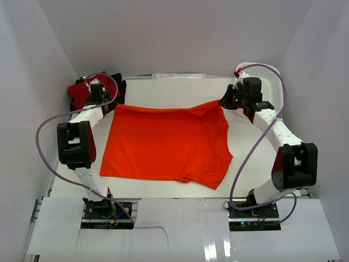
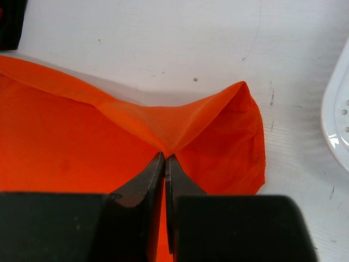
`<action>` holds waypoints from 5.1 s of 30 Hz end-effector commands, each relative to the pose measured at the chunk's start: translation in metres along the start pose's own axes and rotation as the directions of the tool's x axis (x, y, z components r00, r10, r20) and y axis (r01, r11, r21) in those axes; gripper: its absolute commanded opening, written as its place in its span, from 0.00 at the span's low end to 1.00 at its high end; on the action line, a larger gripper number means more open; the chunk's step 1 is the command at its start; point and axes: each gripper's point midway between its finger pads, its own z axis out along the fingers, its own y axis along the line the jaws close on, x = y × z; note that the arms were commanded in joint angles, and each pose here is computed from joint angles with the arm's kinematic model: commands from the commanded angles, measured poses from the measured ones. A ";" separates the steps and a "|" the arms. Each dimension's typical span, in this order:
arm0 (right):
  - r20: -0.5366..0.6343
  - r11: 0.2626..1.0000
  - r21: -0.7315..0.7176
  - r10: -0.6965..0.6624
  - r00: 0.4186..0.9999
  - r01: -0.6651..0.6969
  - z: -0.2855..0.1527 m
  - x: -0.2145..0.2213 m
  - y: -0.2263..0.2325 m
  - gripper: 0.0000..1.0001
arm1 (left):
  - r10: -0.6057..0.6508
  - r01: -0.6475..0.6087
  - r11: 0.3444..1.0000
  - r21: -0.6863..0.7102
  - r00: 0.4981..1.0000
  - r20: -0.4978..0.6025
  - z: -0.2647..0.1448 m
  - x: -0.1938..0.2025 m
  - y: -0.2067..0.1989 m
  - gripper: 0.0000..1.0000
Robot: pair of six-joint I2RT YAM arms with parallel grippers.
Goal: Fold and stack the t-shirts
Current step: Grap the side of the flattened tshirt closest away from the robot with both arms, then fold the flattened tshirt in 1/3 of the way
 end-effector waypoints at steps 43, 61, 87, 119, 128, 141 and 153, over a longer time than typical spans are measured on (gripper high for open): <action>0.017 1.000 -0.021 -0.019 1.000 0.019 -0.039 0.041 0.021 0.08 | -0.006 0.006 1.000 0.003 0.999 0.053 -0.059 -0.008 0.005 0.00; -0.034 1.000 0.000 -0.024 0.999 0.024 -0.048 0.079 0.025 0.08 | -0.002 0.003 0.999 -0.047 1.000 0.023 -0.062 0.002 0.017 0.00; -0.038 0.998 0.038 -0.042 0.998 0.044 -0.067 0.090 0.019 0.08 | -0.008 0.012 0.997 -0.081 0.999 0.045 -0.074 0.001 0.024 0.00; -0.282 0.990 0.124 0.099 0.954 -0.066 -0.079 0.174 0.000 0.08 | -0.037 0.005 0.977 -0.214 0.988 -0.147 -0.072 0.058 0.058 0.00; -0.275 0.983 0.175 0.101 0.956 -0.054 -0.082 0.161 -0.004 0.74 | -0.069 0.016 0.969 -0.247 0.976 -0.207 -0.074 0.077 0.066 0.46; -0.221 0.981 0.193 0.069 0.973 -0.026 -0.035 0.102 -0.005 0.72 | -0.044 0.042 0.983 -0.181 0.999 -0.009 -0.078 -0.004 0.033 0.50; -0.266 0.978 0.208 0.087 0.960 -0.031 0.038 0.095 -0.018 0.66 | 0.016 -0.024 0.997 -0.074 0.995 -0.097 -0.021 0.003 0.010 0.47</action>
